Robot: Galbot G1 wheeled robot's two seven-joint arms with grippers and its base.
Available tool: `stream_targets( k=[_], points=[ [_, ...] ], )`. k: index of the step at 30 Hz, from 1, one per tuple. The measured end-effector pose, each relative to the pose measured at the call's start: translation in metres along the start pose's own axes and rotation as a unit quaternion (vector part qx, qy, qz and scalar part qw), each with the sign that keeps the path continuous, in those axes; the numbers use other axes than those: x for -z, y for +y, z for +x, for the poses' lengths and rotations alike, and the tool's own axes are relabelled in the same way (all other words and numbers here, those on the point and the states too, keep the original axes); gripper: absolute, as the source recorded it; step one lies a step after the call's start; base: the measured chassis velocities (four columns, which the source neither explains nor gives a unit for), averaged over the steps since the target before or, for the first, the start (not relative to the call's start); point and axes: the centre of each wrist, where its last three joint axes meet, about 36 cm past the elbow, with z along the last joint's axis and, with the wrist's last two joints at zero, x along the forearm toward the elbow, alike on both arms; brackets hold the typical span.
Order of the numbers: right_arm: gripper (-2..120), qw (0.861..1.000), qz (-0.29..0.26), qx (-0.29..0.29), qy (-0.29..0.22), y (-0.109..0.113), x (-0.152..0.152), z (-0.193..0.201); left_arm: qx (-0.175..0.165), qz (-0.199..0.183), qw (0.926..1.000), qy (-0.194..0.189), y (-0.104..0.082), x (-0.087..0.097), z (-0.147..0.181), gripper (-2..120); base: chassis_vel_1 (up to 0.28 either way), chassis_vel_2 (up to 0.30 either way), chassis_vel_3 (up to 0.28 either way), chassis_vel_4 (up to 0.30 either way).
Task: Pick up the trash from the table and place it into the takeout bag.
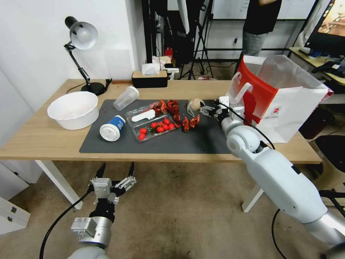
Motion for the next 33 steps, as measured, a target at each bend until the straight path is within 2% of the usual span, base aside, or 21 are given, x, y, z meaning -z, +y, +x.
stream_targets(
  k=[18,33],
  points=[
    [100,0.999,0.004,-0.009,0.036,-0.01,-0.002,-0.043,0.004,-0.001,1.0,-0.002,0.001,0.0,0.0,100,0.0,0.0,0.0,0.0],
    [100,0.999,0.015,0.014,0.043,-0.004,0.004,-0.073,0.003,-0.002,1.0,0.001,0.002,-0.003,-0.002,100,0.0,0.0,0.0,0.0]
  ],
)
